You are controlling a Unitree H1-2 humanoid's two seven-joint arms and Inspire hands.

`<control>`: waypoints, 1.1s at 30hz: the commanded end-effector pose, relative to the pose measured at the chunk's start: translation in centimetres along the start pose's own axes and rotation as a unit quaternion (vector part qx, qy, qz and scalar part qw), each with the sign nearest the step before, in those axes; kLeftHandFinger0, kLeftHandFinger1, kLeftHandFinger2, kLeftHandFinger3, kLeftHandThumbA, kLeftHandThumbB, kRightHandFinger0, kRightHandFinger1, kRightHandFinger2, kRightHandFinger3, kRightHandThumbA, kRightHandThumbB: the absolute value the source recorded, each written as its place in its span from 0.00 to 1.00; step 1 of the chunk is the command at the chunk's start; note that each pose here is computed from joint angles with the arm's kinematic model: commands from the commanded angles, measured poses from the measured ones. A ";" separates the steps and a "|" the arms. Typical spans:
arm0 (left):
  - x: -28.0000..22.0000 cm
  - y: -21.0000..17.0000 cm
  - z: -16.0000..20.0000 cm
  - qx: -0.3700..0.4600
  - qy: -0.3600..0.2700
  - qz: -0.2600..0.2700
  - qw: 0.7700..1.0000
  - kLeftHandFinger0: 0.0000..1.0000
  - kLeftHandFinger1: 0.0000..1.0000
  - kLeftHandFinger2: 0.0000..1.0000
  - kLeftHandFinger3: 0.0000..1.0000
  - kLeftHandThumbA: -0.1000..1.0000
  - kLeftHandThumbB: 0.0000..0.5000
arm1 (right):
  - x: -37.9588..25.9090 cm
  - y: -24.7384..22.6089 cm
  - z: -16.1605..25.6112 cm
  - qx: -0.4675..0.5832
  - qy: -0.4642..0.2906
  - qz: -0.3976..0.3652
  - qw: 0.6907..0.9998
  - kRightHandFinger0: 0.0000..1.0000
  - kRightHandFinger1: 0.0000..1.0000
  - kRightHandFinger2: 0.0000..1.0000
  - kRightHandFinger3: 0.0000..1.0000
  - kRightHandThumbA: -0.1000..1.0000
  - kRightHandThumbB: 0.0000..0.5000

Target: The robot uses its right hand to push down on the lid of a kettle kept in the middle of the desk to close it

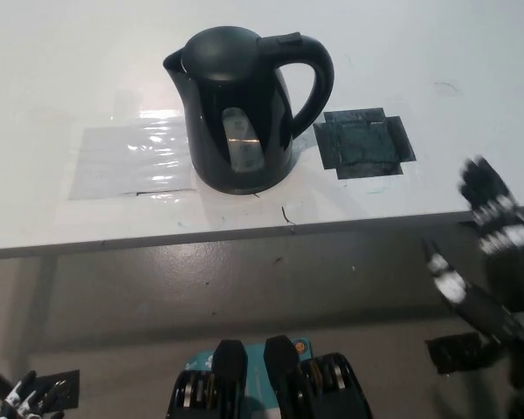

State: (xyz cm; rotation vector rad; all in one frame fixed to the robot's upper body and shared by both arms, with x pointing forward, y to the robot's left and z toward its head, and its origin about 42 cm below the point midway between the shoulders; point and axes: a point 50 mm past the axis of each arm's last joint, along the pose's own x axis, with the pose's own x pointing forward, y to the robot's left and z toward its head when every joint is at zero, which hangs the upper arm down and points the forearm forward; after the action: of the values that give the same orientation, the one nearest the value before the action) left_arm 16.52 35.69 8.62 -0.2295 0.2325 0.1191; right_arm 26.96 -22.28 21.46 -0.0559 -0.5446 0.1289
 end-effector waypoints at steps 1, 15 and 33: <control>-0.3 0.5 1.4 -0.001 -0.037 -0.002 0.999 1.00 1.00 1.00 1.00 0.24 0.51 | -0.5 -0.5 0.5 -0.026 -0.021 -0.002 0.999 1.00 1.00 1.00 1.00 0.71 0.09; 0.6 0.6 2.2 0.009 -0.046 -0.008 0.999 1.00 1.00 1.00 1.00 0.24 0.47 | 1.3 -6.1 -11.1 -0.018 0.117 -0.099 0.988 1.00 1.00 1.00 1.00 0.46 0.00; 2.2 -0.1 2.3 0.004 -0.055 -0.004 0.998 1.00 1.00 1.00 1.00 0.25 0.55 | 2.5 -10.2 -17.0 0.072 0.208 -0.172 0.960 1.00 1.00 1.00 1.00 0.49 0.00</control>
State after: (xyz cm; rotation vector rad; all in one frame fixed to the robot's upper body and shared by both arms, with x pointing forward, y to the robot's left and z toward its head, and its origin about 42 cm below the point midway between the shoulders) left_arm 19.26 35.91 9.78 -0.2369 0.1600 0.1128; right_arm 37.74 -31.39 7.35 0.1203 -0.0442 -0.1902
